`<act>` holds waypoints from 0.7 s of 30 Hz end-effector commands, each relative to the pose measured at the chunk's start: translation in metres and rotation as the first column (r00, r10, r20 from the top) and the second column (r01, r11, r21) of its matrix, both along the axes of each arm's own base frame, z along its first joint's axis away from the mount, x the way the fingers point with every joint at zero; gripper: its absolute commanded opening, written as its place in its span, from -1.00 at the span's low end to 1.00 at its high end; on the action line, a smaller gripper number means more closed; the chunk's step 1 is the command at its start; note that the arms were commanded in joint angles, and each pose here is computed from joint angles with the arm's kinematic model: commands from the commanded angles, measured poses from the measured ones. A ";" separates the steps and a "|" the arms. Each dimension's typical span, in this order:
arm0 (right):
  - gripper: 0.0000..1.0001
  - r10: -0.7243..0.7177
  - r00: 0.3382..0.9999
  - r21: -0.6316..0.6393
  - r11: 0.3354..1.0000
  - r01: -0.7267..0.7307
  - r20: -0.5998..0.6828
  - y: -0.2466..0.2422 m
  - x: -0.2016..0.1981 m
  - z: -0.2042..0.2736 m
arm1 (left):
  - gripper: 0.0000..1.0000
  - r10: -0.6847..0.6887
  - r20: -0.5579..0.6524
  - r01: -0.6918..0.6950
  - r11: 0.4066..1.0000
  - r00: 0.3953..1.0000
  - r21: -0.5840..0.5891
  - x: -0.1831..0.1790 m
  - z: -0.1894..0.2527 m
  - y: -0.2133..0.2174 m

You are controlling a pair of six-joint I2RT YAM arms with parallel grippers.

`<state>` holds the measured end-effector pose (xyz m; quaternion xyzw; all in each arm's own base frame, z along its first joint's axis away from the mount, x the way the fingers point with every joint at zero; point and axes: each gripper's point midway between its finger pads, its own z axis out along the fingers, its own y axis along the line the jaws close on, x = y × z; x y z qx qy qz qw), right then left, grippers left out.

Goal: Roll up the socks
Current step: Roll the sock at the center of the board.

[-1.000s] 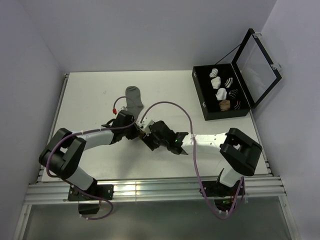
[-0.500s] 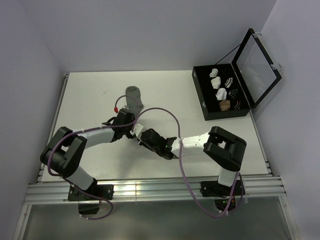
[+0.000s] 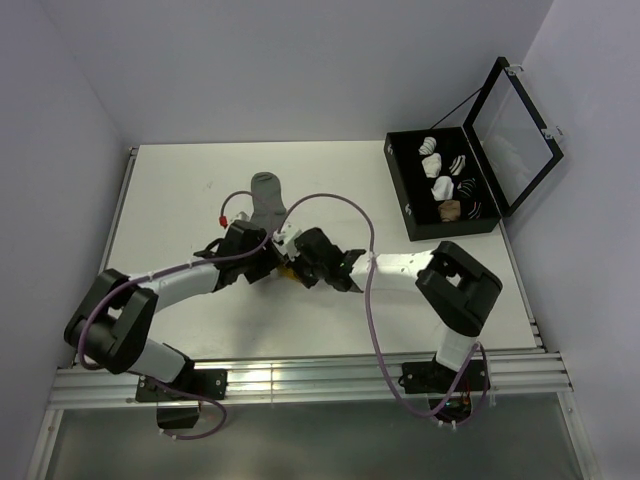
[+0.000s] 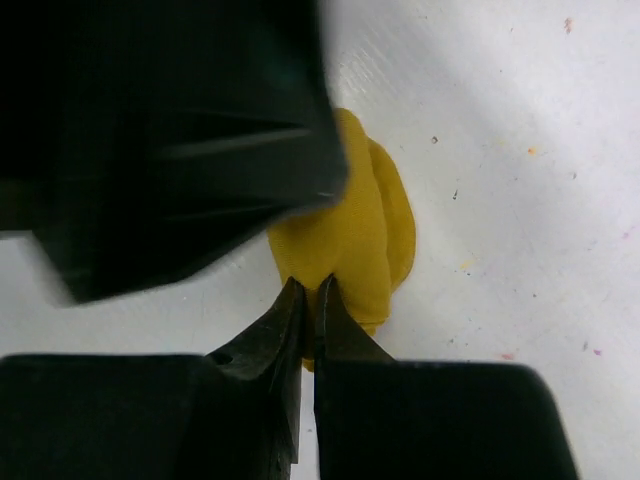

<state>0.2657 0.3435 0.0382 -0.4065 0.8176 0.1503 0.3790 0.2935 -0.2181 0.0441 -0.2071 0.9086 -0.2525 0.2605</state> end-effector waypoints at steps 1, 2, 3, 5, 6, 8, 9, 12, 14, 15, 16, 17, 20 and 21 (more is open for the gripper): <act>-1.00 0.036 0.967 0.078 0.997 -0.017 -0.252 -0.002 -0.017 -0.002 | 0.32 0.082 0.060 -0.081 0.997 0.995 -0.018 0.003 0.014 0.012; -1.00 0.032 0.961 0.083 0.997 -0.010 -0.275 -0.003 -0.016 -0.003 | 0.33 0.097 0.052 -0.097 0.995 0.994 -0.014 -0.001 0.010 0.017; -1.00 0.036 0.952 0.089 0.996 -0.009 -0.303 -0.002 -0.016 -0.001 | 0.33 0.110 0.087 -0.107 0.993 0.990 -0.044 0.003 0.019 0.016; -1.00 0.044 0.928 0.105 0.994 -0.006 -0.369 0.000 -0.016 -0.004 | 0.34 0.137 0.103 -0.129 0.988 0.985 -0.081 0.001 0.023 0.017; -1.00 0.056 0.919 0.113 0.994 -0.013 -0.389 0.001 -0.017 -0.006 | 0.34 0.148 0.109 -0.138 0.986 0.983 -0.097 0.001 0.024 0.017; -1.00 0.073 0.893 0.135 0.991 -0.013 -0.443 0.004 -0.017 -0.008 | 0.35 0.158 0.121 -0.142 0.982 0.980 -0.127 0.000 0.024 0.016; -1.00 0.076 0.884 0.141 0.990 -0.011 -0.461 0.004 -0.017 -0.009 | 0.35 0.168 0.120 -0.150 0.979 0.979 -0.140 0.000 0.023 0.016; -1.00 0.083 0.862 0.166 0.986 0.002 -0.501 0.004 -0.015 -0.012 | 0.34 0.173 0.130 -0.149 0.973 0.976 -0.176 0.001 0.022 0.012; -1.00 0.069 0.851 0.169 0.985 0.023 -0.520 0.002 -0.011 -0.015 | 0.33 0.183 0.132 -0.158 0.971 0.974 -0.180 0.002 0.017 0.011; -1.00 0.077 0.844 0.174 0.984 0.020 -0.531 0.002 -0.012 -0.015 | 0.33 0.192 0.143 -0.163 0.967 0.971 -0.196 0.005 0.020 0.009; -1.00 0.070 0.842 0.172 0.985 0.027 -0.534 0.001 -0.010 -0.016 | 0.33 0.198 0.142 -0.168 0.966 0.970 -0.198 0.005 0.018 0.009; -1.00 0.068 0.841 0.175 0.984 0.032 -0.536 0.001 -0.008 -0.015 | 0.33 0.204 0.140 -0.175 0.965 0.969 -0.194 0.006 0.014 0.010; -1.00 0.071 0.828 0.175 0.984 0.034 -0.557 0.002 -0.009 -0.018 | 0.33 0.221 0.156 -0.184 0.958 0.963 -0.218 0.009 0.014 0.008; -1.00 0.069 0.824 0.173 0.984 0.036 -0.563 0.002 -0.009 -0.020 | 0.33 0.235 0.161 -0.196 0.954 0.959 -0.225 0.011 0.015 0.009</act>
